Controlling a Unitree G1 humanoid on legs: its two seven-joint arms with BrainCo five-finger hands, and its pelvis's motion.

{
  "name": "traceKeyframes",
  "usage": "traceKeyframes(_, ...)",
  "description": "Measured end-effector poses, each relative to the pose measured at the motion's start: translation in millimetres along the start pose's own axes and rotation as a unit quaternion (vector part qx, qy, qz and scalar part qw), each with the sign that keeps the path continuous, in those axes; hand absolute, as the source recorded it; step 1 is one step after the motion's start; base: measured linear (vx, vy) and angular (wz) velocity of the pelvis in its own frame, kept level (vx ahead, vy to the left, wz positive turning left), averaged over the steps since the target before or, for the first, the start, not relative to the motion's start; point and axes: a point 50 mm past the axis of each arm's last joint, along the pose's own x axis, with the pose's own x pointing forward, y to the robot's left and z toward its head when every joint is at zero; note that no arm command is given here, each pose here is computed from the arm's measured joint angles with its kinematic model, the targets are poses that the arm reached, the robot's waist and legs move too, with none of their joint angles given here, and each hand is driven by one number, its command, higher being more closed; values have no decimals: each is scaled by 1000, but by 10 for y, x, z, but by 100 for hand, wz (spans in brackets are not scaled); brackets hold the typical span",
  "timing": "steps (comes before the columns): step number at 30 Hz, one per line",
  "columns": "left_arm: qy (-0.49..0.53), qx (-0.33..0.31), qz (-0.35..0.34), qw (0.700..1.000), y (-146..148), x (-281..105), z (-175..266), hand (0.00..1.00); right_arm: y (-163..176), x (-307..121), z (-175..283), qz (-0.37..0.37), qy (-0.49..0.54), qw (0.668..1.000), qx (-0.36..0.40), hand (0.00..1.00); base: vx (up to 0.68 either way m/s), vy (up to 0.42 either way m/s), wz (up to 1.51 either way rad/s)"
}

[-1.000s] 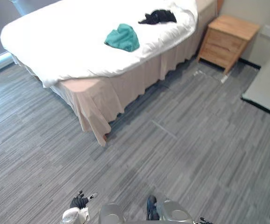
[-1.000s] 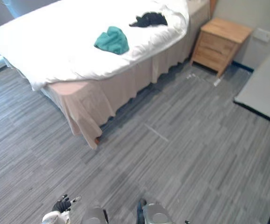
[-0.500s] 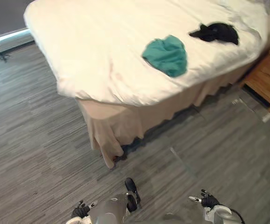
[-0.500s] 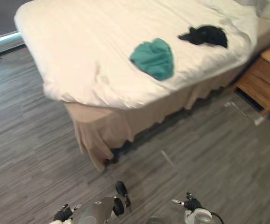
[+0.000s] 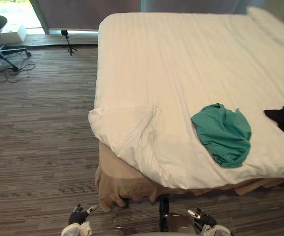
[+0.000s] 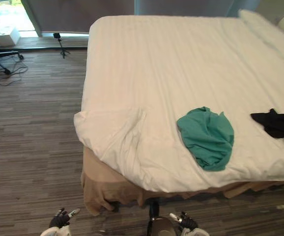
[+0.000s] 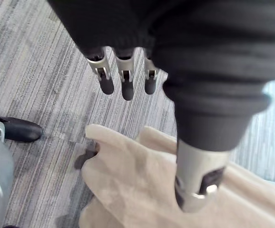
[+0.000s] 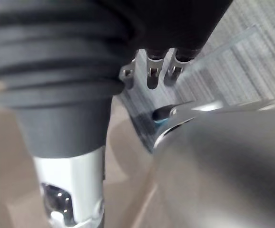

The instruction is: Tidy the bed and pick cloth on bed and put in laundry

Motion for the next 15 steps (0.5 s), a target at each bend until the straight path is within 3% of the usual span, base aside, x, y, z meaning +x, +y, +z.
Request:
traceKeyframes(3, -60, 27, 45, 997, 130, 43, 257, 0, -91, -23, 31, -8, -9, 999, 33, 0, 3, -18, 6)
traceKeyframes(5, -134, 67, 87, 985, 349, 92, 703, 0, -113, -36, -33, -7, -1, 999, 38, 0, -70, -13, 14)
traceKeyframes(7, -246, 104, 136, 954, 659, 31, 1408, 0, -134, -65, -220, -7, 22, 999, 41, 0, -79, -12, 9)
traceKeyframes(9, -327, 115, 159, 924, 784, -98, 1925, 0, -170, -95, -336, -13, 37, 999, 37, 0, -79, -2, 6)
traceKeyframes(15, -539, 94, 134, 826, 817, -716, 3097, 0, -216, -166, -594, -32, 60, 997, 46, 0, -96, 29, 1)
